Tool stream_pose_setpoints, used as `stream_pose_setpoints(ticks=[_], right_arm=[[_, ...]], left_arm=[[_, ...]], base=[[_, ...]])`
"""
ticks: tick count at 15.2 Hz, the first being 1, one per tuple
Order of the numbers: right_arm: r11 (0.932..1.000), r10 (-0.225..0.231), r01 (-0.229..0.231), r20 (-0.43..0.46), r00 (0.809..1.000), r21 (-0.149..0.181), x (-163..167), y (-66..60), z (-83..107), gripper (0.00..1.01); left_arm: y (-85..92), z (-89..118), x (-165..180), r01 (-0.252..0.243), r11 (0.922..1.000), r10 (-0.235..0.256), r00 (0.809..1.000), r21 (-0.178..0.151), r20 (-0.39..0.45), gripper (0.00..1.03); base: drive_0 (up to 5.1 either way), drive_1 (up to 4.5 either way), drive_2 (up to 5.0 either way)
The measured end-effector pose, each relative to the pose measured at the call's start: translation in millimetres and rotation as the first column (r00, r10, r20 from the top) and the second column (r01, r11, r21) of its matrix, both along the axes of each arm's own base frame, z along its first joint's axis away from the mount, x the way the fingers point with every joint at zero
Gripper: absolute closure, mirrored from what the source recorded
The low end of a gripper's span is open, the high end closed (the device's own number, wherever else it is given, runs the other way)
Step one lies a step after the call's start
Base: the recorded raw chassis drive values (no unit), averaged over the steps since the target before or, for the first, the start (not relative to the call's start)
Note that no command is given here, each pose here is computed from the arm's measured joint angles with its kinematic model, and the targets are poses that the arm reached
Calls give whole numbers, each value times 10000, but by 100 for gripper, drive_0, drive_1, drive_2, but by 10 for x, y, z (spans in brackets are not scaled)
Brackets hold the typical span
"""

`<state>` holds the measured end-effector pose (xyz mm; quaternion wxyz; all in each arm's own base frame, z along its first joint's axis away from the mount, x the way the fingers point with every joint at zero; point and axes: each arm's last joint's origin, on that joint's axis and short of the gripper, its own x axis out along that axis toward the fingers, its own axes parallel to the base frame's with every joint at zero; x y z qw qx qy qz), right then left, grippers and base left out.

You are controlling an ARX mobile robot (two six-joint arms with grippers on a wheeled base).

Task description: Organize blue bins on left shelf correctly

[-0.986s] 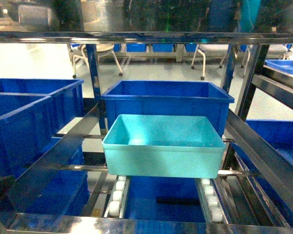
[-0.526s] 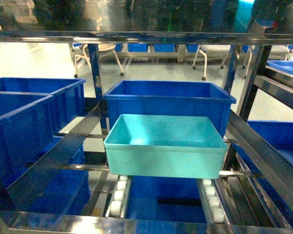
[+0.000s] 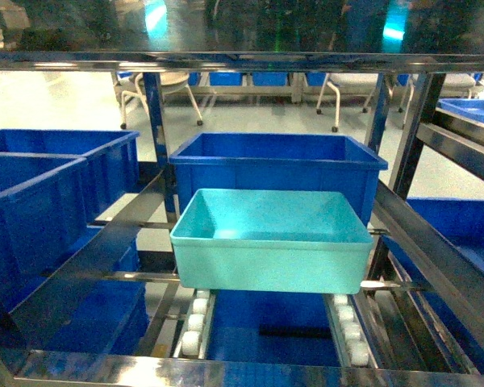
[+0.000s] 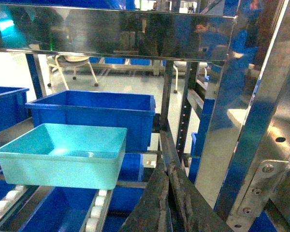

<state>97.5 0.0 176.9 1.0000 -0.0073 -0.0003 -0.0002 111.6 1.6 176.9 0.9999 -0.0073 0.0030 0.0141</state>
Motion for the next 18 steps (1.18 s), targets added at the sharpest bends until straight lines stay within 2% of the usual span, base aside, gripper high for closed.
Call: stream_pose_setpoints(ticks=[1, 2, 5, 6, 7, 8, 13, 14, 15, 17, 18], right_arm=[[10000, 8, -8, 50, 10000, 0, 0, 0, -32, 99], [10000, 11, -11, -57, 10000, 0, -2, 0, -101, 99], [10000, 8, -8, 107, 9999, 0, -3, 0, -87, 99], [10000, 4, -4, 27, 10000, 0, -3, 0, -94, 99], [10000, 11, -11, 34, 10000, 0, -3, 0, -94, 99], [10000, 8, -8, 42, 10000, 0, -3, 0, -93, 99], [10000, 8, -8, 38, 10000, 0, -3, 0, -93, 99], [10000, 8, -8, 38, 10000, 0, -3, 0, -93, 96], [10000, 8, -8, 38, 10000, 0, -3, 0, -93, 80], [10000, 8, -8, 38, 10000, 0, -3, 0, -93, 54], [10000, 8, -8, 38, 10000, 0, -3, 0, -93, 34]], left_arm=[[-13, 6, -15, 267, 9996, -267, 9996, 6, 118, 101], [-19, -11, -24, 313, 9995, -313, 9992, 13, 240, 101], [-17, -68, -59, 290, 9996, -290, 9995, 9, 91, 101], [-18, -123, -128, 305, 9995, -305, 9991, -2, -282, 101], [-17, -61, -144, 297, 9996, -298, 9992, 14, 271, 101], [-18, -100, -141, 301, 9995, -301, 9995, 10, -8, 101], [-18, -93, -142, 301, 9995, -301, 9995, 12, 68, 101], [-18, -93, -142, 301, 9995, -301, 9995, 8, 68, 100], [-18, -93, -142, 301, 9995, -301, 9995, 8, 65, 84], [-18, -93, -142, 301, 9995, -301, 9995, 12, 68, 60], [-18, -93, -142, 301, 9995, -301, 9995, 12, 65, 40]], base=[[0, 0, 0], [0, 0, 0], [0, 0, 0], [0, 0, 0], [0, 0, 0], [0, 0, 0], [0, 0, 0], [0, 0, 0], [0, 0, 0], [0, 0, 0], [0, 0, 0]])
